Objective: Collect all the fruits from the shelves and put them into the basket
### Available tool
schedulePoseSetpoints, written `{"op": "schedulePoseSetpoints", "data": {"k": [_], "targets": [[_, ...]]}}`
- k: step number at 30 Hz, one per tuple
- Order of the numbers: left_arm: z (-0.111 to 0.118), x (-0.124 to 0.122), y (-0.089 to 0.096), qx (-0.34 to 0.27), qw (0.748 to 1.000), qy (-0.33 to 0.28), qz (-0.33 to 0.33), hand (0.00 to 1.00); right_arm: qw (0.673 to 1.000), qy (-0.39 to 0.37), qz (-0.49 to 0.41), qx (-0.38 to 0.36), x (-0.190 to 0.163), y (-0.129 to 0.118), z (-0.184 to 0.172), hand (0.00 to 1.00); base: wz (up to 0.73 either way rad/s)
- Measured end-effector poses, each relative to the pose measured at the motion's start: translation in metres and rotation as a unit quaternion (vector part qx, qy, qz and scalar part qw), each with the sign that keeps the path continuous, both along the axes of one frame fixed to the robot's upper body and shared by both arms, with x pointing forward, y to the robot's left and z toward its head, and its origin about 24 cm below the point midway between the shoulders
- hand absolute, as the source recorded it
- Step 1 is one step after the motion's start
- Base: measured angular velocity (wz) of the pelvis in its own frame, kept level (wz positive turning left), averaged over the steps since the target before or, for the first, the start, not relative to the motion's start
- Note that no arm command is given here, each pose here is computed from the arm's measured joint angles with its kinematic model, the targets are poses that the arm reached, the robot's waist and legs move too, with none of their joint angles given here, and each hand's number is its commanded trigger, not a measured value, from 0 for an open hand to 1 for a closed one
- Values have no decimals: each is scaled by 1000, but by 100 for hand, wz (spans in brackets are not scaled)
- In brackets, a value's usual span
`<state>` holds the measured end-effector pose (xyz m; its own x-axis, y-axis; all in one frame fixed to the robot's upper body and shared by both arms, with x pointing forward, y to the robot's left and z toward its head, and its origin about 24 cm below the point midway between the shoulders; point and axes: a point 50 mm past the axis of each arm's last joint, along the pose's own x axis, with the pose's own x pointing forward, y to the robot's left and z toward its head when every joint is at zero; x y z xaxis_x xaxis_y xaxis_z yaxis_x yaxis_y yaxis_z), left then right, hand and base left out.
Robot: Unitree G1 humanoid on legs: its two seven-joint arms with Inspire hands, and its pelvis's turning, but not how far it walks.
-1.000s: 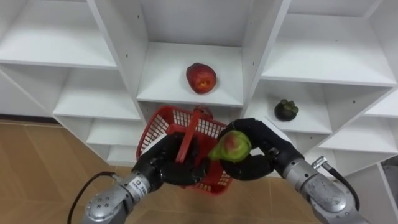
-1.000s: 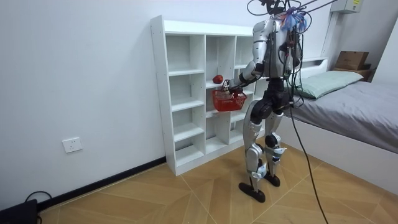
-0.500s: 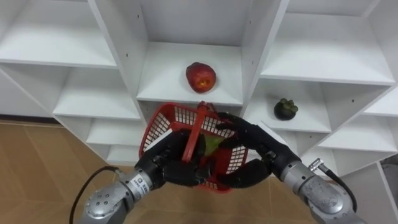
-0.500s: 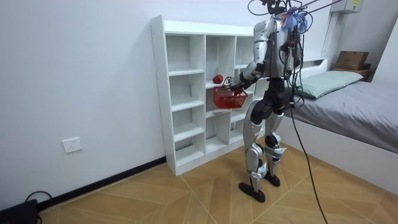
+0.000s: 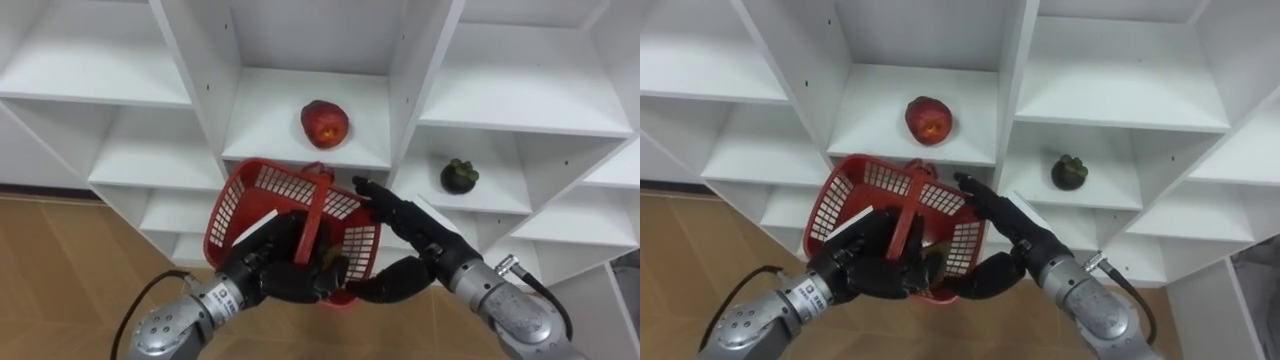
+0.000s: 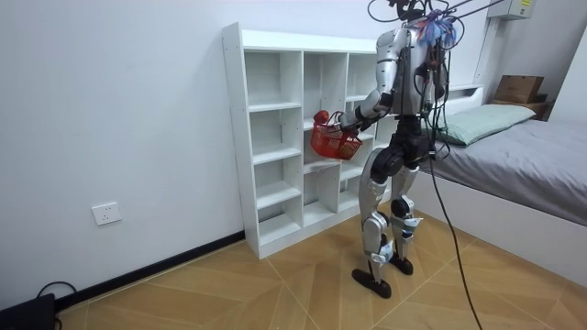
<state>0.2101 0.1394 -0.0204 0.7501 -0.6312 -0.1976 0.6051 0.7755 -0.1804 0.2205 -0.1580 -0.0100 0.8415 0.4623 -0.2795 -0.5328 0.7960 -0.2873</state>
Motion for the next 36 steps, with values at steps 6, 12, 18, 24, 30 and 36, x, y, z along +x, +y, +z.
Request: {"op": "schedulePoseSetpoints", "data": {"k": [6,12,18,24,30,36], "targets": [[-1,-2,0,6,1000,0,-1,100,1000,2,-1,-1,0,-1,-1,0,-1],[-8,-10,7,23,999,14,23,100,1000,0,-3,-2,-1,-2,-1,0,0],[-15,-14,13,56,997,21,59,100,1000,-3,-10,-2,-1,-2,-1,0,0],[-28,-16,24,113,987,35,106,100,1000,-16,-16,7,1,3,4,0,3],[-38,-19,29,126,983,56,125,100,998,-54,-4,31,6,15,21,0,8],[-50,-24,38,142,974,83,156,100,996,-76,-4,36,15,18,31,0,8]]}}
